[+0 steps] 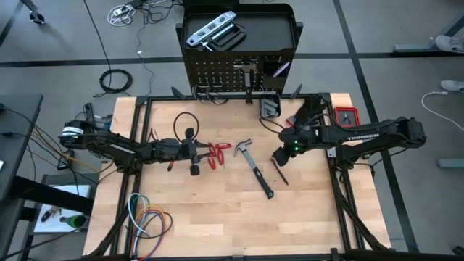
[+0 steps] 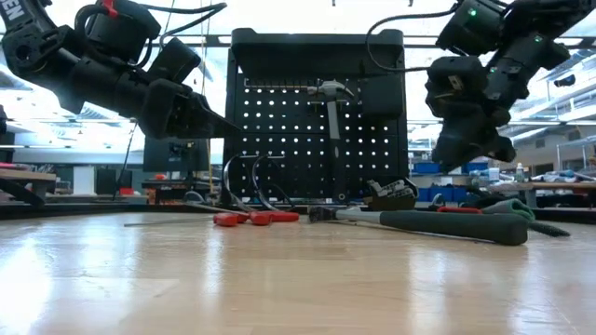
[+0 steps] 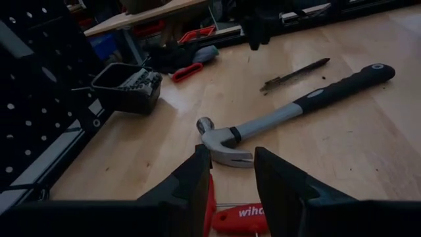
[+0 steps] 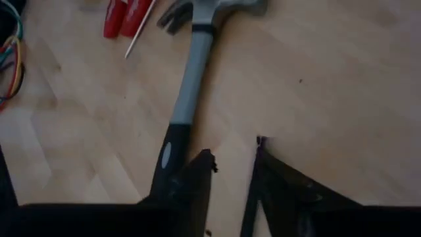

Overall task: Hang tools onto peg board
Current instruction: Remove the middle black pen from the top basket from the peg board, then remove the left black pen from the top basket from the peg board

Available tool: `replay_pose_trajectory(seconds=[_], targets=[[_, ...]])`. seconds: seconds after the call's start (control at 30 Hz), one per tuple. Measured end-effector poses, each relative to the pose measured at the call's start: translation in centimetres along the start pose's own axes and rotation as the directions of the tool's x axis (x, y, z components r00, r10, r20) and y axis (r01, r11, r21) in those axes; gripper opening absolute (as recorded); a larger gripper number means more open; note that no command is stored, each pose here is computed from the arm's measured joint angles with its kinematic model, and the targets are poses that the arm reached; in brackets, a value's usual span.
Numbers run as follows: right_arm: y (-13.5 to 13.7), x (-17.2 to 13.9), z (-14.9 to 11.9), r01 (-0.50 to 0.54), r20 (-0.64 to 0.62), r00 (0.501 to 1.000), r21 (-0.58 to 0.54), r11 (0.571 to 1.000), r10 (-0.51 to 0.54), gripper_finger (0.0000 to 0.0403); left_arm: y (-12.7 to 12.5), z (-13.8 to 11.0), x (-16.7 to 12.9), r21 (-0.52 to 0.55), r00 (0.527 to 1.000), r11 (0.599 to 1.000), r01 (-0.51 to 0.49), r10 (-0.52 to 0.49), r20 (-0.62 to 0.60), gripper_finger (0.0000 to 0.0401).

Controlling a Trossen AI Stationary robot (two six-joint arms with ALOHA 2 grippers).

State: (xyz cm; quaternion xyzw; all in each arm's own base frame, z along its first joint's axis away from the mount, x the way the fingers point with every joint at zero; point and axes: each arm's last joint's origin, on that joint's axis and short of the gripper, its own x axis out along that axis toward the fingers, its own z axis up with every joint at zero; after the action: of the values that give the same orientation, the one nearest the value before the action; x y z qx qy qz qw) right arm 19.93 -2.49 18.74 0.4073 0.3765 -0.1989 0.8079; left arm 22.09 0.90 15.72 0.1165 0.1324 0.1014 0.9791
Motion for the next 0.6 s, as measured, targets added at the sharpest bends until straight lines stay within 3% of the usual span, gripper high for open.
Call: replay_pose_trajectory(seconds=[0.2,0.33,0.47,0.6], targets=[[0.8,-0.7,0.9,0.031,0.059,0.998,-0.023,0.999,-0.030,0.0189,0.0,0.0,0.0,0.020,1.000,1.000,0.000,0.000,0.000,0.0122],[2.0,-1.9,2.5,0.131,0.210,0.972,-0.115,0.985,-0.105,0.0199,0.0,0.0,0.0,0.020,1.000,1.000,0.000,0.000,0.000,0.0122],[3.3,-4.1,4.4,0.343,0.396,0.887,-0.218,0.914,-0.239,0.0195,0.0,0.0,0.0,0.020,1.000,1.000,0.000,0.000,-0.001,0.0122],[4.4,-6.6,6.1,0.507,0.552,0.774,-0.244,0.827,-0.311,0.0194,0.0,-0.1,0.0,0.018,1.000,1.000,0.003,-0.003,-0.012,0.0122]])
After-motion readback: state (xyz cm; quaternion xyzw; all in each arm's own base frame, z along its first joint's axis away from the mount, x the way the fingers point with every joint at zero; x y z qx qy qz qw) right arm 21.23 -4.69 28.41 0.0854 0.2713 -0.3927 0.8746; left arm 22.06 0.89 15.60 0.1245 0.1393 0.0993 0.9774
